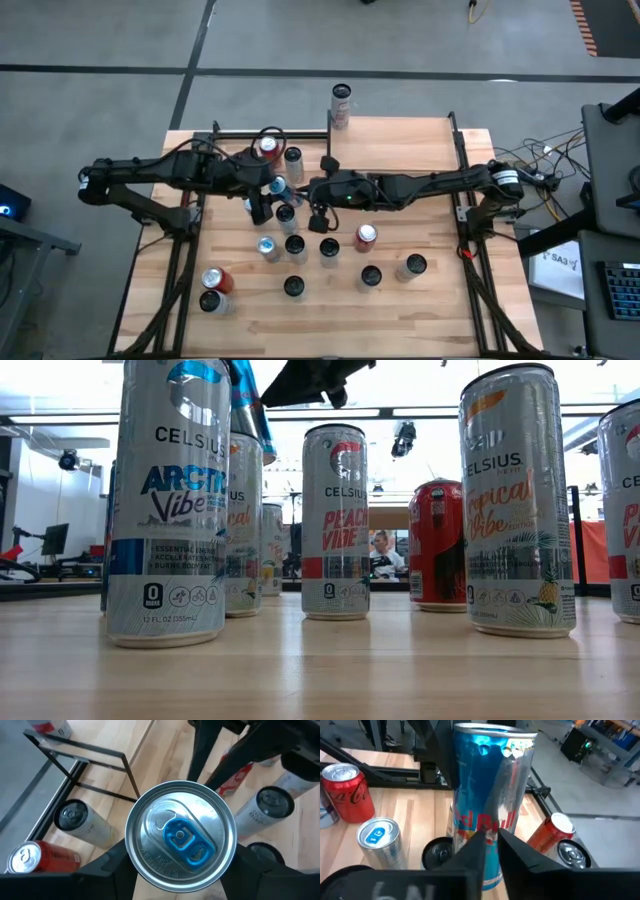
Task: Place canned beverage on shelf
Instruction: Put the top blue soda can on the shelf
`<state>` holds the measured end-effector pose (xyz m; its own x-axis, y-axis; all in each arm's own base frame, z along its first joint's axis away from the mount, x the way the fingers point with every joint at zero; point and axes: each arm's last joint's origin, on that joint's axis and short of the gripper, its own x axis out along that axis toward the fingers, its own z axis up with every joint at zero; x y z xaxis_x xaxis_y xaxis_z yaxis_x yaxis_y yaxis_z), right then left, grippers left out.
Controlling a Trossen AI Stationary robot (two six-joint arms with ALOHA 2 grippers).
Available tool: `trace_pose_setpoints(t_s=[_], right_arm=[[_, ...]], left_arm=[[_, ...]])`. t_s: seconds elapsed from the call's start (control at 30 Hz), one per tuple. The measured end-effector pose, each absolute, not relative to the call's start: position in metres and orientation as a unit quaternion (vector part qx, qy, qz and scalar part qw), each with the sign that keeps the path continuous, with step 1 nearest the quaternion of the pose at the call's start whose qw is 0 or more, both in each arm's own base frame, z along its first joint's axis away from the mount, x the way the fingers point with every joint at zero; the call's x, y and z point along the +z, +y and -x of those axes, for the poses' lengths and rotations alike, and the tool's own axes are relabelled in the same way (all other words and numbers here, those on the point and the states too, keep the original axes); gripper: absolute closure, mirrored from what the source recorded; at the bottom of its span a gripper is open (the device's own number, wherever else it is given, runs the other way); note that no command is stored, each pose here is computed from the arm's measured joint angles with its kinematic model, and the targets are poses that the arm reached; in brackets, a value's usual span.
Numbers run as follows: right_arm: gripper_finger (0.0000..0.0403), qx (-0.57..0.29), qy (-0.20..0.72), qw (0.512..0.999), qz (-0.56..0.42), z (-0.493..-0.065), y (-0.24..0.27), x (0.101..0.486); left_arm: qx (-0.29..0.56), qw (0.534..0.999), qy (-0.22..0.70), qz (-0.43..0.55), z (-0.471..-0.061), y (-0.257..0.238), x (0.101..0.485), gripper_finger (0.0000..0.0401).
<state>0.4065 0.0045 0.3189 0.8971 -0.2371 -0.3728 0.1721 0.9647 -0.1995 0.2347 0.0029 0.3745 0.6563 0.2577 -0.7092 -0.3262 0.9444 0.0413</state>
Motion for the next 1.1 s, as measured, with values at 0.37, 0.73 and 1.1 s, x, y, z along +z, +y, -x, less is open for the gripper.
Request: trace_pose_setpoints(t_s=[0.37,0.73,1.1], right_arm=[[0.0172,-0.145,0.205,0.966,0.062,-0.406,0.003,0.322],[0.0059,-0.085,0.192,0.976,0.053,-0.408,0.006,0.324],[0.007,-0.126,0.177,0.974,0.07,-0.424,-0.002,0.309]], left_arm=[[0.162,0.91,0.379,0.041,-0.235,0.003,0.375,0.0197],[0.16,0.918,0.36,0.043,-0.238,0.003,0.378,0.0197],[0.157,0.927,0.337,0.046,-0.243,0.003,0.38,0.0197]])
